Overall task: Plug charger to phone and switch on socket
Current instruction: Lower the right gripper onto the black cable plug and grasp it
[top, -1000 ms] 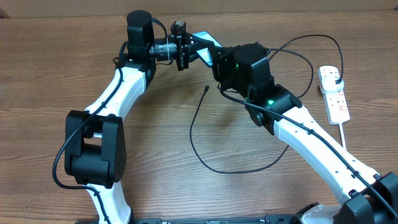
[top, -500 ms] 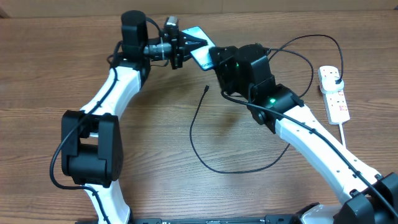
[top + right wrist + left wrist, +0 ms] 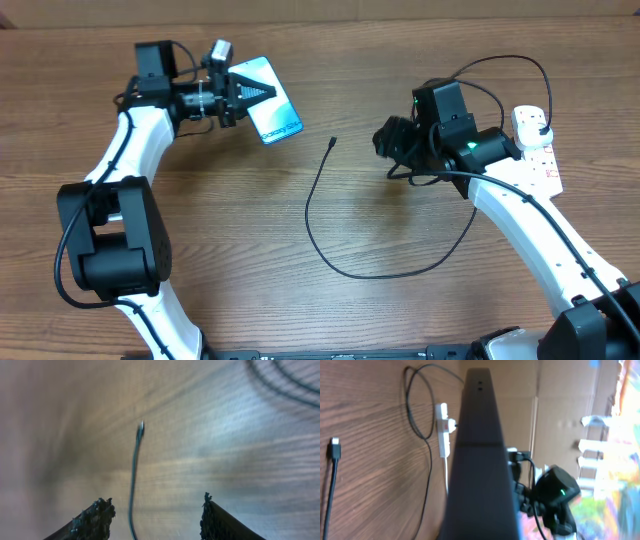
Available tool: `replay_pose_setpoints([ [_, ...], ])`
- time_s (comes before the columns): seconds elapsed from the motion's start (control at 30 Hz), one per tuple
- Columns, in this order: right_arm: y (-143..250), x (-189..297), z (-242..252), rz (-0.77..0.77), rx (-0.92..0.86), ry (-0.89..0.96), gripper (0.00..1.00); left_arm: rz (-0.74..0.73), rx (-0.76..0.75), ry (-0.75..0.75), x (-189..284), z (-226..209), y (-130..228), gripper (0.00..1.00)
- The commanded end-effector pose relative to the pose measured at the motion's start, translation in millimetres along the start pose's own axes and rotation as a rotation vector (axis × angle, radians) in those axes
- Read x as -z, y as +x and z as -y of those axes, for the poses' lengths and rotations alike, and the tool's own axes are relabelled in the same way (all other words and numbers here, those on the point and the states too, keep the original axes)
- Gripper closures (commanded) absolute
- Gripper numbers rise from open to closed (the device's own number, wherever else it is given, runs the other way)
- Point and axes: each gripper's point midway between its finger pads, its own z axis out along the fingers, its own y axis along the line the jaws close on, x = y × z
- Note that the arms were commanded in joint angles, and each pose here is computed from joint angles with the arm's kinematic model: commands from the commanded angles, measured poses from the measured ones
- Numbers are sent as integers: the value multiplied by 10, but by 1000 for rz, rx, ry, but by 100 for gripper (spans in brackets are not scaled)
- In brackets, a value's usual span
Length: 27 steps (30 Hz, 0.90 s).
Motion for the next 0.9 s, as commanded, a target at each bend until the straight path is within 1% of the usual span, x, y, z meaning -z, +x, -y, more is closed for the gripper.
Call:
replay_pose_setpoints([
  [0.0, 106, -22, -147, -67, 132, -64, 41, -46, -144, 105, 148, 186, 76, 96],
  [0.03, 118, -55, -128, -75, 130, -54, 44, -39, -145, 104, 176, 183, 63, 96],
  [0.13, 98, -121, -97, -93, 124, -22, 46, -22, -144, 102, 245, 175, 31, 96],
  [0.33, -64, -228, -245, -174, 121, 35, 47, -10, -123, 91, 270, 156, 7, 96],
  [0.43, -194, -305, -312, -203, 114, 71, 49, 7, -49, 67, 270, 113, -26, 96],
  [0.57, -325, -435, -423, -228, 108, 75, 51, 24, -1, 46, 280, 78, -60, 96],
  [0.67, -280, -669, -563, -287, 71, 6, 53, 65, 2, -1, 292, -6, -131, 96],
  [0.73, -252, -811, -576, -294, 36, 8, 57, 102, 19, -45, 299, -82, -192, 96],
  [0.87, -119, -1085, -679, -309, 0, 9, 58, 139, 81, -84, 300, -154, -251, 96],
])
